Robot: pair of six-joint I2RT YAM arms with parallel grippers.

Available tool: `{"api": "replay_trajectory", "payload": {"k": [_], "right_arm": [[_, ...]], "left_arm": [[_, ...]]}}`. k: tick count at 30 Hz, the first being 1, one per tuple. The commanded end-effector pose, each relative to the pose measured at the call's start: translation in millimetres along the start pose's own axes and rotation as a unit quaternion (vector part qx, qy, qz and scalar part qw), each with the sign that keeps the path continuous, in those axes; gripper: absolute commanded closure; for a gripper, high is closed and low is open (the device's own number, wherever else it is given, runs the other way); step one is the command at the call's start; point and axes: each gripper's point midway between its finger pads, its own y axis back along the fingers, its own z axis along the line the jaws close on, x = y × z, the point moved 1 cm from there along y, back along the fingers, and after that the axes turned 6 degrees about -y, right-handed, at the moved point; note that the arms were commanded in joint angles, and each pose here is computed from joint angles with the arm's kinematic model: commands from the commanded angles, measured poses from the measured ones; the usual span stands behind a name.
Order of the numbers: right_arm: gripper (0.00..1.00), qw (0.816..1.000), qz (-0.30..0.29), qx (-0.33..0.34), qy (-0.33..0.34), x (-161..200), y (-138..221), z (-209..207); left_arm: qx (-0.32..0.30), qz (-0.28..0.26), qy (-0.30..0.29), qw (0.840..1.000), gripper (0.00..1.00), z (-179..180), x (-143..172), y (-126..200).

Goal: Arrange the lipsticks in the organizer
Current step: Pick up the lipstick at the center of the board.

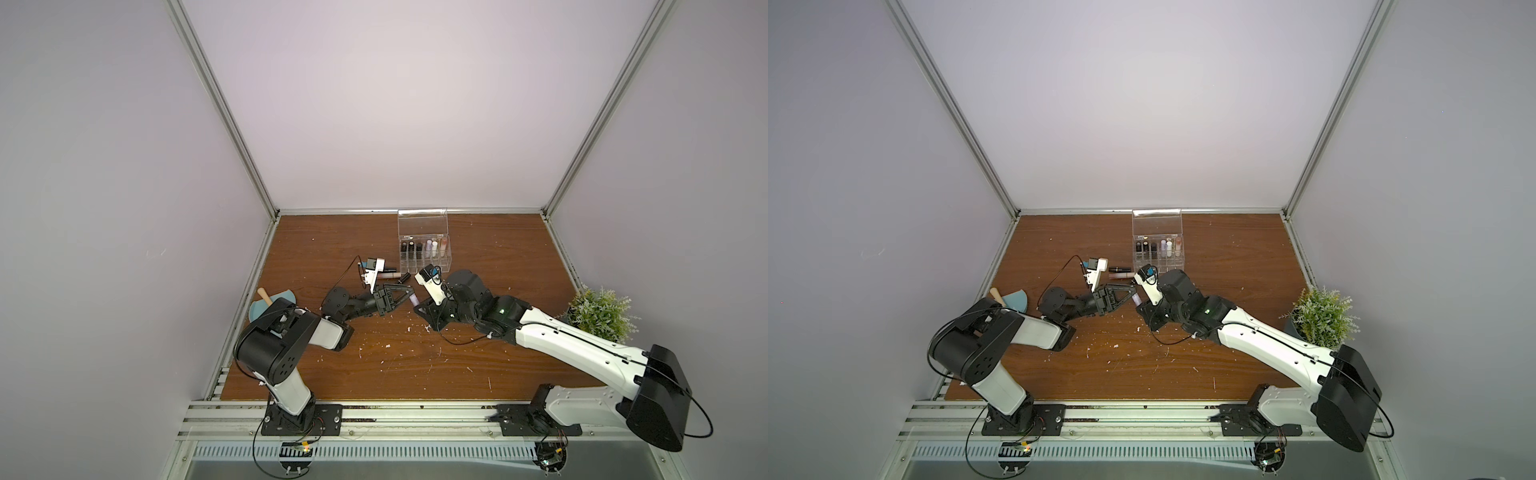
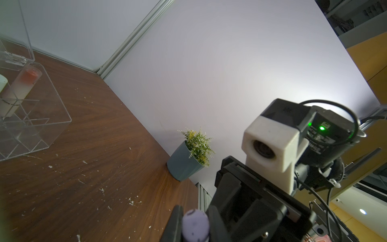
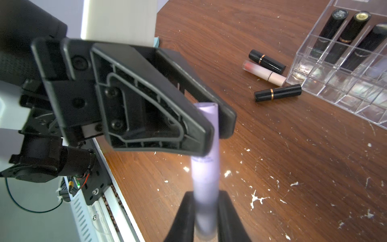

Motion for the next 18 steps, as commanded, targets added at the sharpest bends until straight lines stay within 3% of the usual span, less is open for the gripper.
{"api": "replay_trajectory", "payload": {"k": [1,3,6,9,14,18], "right_arm": [[0.91,0.999,-0.032,-0.004,0.003,-24,8,6],[0.78,0.999,-0.032,0.003,0.003,-26,9,4],[0.45,0.999,-0.048,0.010,0.003,-36,18,4],[0.25,0.996,-0.085,0.022,-0.003,-51,37,2],[0.21,0.984,-0.170,0.055,-0.023,-73,79,-12],[0.20,0.967,-0.239,0.072,-0.048,-79,114,-26]], "left_arm": [[0.051,-0.019,-0.074,0.996,0.89,-29,-15,-3],[0.047,-0.016,-0.075,0.996,0.89,-26,-17,-5],[0.025,-0.005,-0.087,0.996,0.89,-16,-27,-11],[-0.034,0.016,-0.126,0.991,0.89,3,-41,-19],[-0.113,0.039,-0.178,0.977,0.89,28,-66,-32],[-0.225,0.071,-0.234,0.943,0.88,65,-78,-38]]}}
